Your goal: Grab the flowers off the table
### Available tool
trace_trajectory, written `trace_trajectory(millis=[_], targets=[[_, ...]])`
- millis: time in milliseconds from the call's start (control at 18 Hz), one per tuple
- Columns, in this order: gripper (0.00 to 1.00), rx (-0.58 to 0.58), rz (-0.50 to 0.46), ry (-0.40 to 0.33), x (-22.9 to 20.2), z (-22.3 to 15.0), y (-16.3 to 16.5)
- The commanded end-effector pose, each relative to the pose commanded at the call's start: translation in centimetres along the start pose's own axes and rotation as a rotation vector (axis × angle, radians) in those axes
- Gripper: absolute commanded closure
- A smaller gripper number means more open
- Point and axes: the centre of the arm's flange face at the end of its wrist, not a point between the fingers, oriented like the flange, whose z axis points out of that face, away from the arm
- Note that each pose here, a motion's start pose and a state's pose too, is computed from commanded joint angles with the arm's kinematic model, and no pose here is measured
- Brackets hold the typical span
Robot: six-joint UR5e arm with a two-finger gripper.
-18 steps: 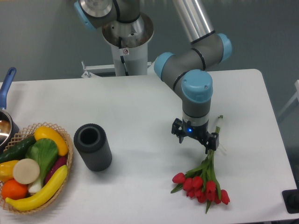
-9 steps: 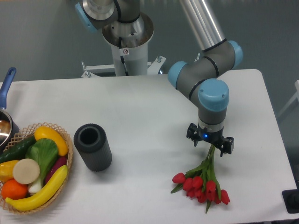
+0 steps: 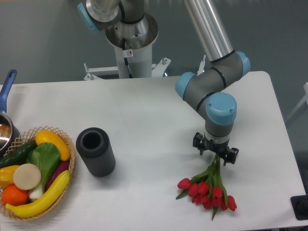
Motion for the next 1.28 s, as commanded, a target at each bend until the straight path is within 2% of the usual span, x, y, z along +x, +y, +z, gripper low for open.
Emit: trace_trajectory(millis=[56, 222, 500, 722, 944, 1278], targets=[[1.00, -0.001, 0.001, -0.001, 0.0, 0.0, 0.0], [1.00, 0.010, -0.006, -0.005, -0.1, -0.8, 0.1], [1.00, 0.089, -0.103, -0.053, -1.4, -5.9, 1.4], [1.00, 0.101, -0.101, -0.100, -3.1, -9.7, 1.6], [1.00, 0.056, -0.042, 0.000, -4.7, -13.1, 1.4], [1.00, 0.031, -0.002, 0.059, -5.7, -16.2, 1.2]])
